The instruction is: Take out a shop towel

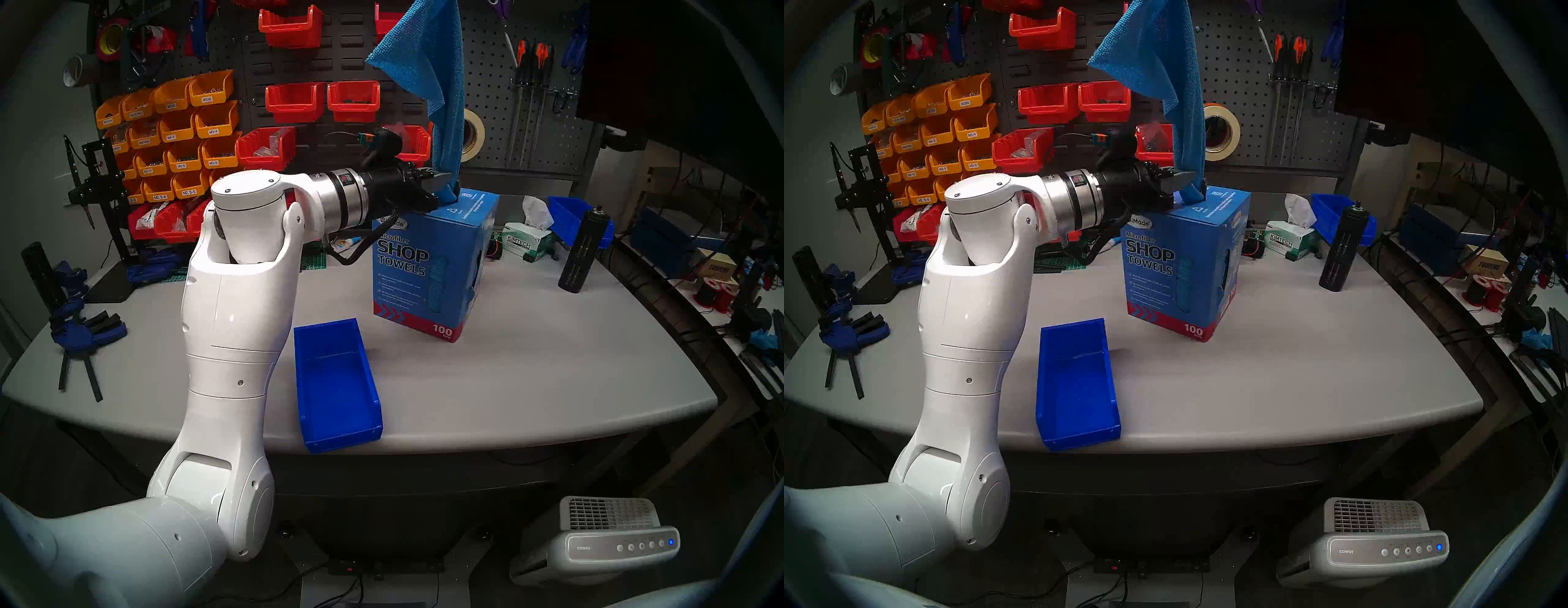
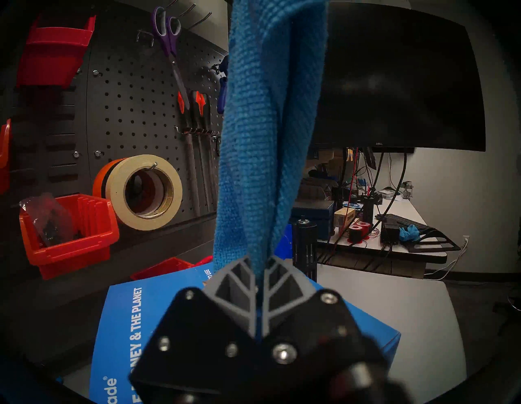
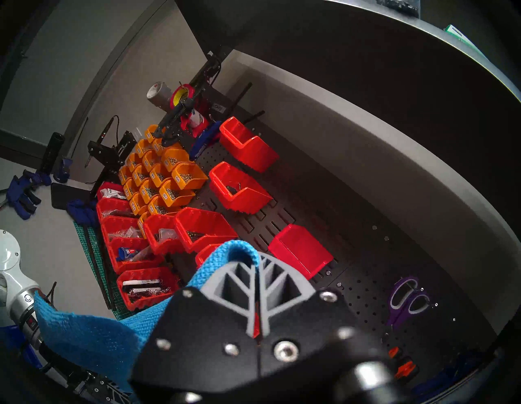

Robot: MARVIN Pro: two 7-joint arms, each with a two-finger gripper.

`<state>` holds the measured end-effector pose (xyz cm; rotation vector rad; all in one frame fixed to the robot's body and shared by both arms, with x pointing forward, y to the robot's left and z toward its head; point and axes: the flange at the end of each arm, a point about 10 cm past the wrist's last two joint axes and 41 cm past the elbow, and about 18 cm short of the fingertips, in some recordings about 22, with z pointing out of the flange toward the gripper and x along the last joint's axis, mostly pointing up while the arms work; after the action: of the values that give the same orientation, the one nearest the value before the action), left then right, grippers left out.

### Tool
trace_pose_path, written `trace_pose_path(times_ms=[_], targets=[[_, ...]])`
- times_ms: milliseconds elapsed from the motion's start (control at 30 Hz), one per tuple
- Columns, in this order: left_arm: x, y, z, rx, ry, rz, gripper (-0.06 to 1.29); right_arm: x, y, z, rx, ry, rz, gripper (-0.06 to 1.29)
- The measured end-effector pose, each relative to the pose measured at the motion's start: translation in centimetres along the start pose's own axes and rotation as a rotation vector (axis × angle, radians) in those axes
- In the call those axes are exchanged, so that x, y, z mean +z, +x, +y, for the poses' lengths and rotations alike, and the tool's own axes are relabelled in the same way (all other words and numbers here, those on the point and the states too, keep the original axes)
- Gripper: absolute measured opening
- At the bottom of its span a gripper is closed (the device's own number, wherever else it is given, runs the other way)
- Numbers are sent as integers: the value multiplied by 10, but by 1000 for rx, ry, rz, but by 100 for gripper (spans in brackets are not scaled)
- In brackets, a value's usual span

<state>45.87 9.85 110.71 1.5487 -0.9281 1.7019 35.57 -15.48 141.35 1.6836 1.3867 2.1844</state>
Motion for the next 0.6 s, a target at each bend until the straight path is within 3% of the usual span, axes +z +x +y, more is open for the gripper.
trace_pose_path(times_ms=[333,600], targets=[[-1,2,2,13,-8,10,-2,1,-2,11,22,-21,-6,-4],[2,0,7,18,-21,11,-2,17,4,4,27,9,2,-4]])
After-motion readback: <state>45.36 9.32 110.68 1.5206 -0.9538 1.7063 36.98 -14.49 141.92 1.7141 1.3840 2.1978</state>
